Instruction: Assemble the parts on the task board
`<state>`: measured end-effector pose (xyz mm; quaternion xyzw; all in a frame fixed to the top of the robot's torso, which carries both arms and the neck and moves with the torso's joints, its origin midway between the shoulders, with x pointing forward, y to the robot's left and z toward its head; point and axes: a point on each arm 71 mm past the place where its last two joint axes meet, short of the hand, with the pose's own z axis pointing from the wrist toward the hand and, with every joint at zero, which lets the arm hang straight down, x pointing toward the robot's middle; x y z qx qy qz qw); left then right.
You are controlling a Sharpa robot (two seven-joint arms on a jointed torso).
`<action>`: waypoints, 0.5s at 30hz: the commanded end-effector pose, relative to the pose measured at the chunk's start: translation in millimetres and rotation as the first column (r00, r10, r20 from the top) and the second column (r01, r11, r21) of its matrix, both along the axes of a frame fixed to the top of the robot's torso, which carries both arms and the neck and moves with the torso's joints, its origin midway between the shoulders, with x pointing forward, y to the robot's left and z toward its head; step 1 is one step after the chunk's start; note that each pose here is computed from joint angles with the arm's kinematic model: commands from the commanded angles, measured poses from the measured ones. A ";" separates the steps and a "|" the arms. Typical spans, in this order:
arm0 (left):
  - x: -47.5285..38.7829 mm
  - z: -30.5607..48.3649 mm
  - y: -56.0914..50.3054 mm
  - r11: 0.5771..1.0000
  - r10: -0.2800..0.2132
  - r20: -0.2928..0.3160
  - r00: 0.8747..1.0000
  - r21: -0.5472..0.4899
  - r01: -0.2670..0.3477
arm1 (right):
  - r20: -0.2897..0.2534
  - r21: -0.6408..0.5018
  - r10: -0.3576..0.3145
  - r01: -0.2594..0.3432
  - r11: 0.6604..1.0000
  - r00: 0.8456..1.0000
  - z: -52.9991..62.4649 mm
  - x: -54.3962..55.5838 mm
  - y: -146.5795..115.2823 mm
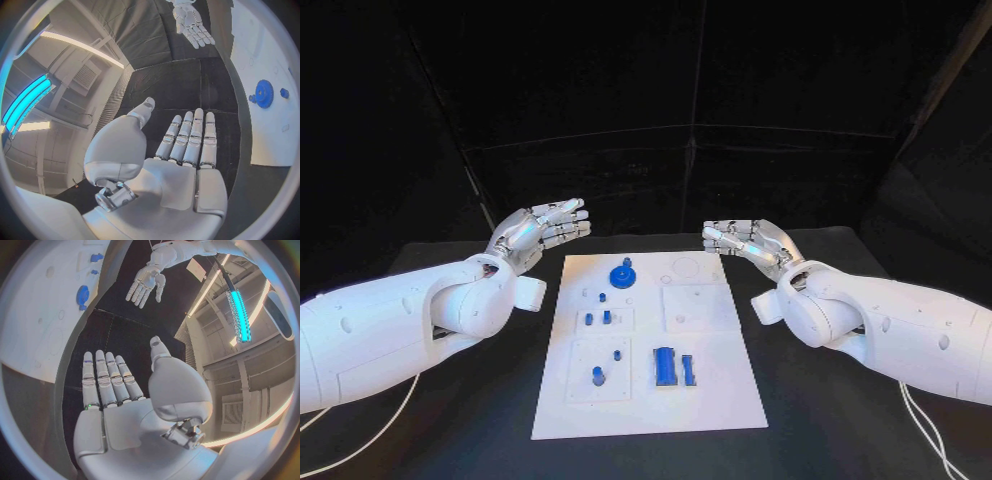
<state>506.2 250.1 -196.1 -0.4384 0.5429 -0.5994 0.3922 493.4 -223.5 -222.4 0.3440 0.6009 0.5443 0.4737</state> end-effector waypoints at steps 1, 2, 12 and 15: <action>-3.2 -2.2 -6.8 0.998 0.049 0.012 0.999 0.025 -0.049 | 0.004 0.058 -0.079 0.079 0.995 0.997 3.2 -3.0 4.7; -5.6 -4.7 -10.8 0.997 0.066 0.011 0.998 0.030 -0.066 | -0.003 0.078 -0.104 0.104 0.991 0.995 2.9 -5.7 7.8; -31.1 -22.6 -44.3 0.973 0.220 0.004 0.976 0.073 -0.219 | -0.087 0.172 -0.271 0.282 0.944 0.959 -0.9 -27.4 27.8; -36.8 -25.2 -50.3 0.965 0.251 0.003 0.968 0.082 -0.250 | -0.100 0.178 -0.290 0.304 0.936 0.952 -1.5 -30.4 30.1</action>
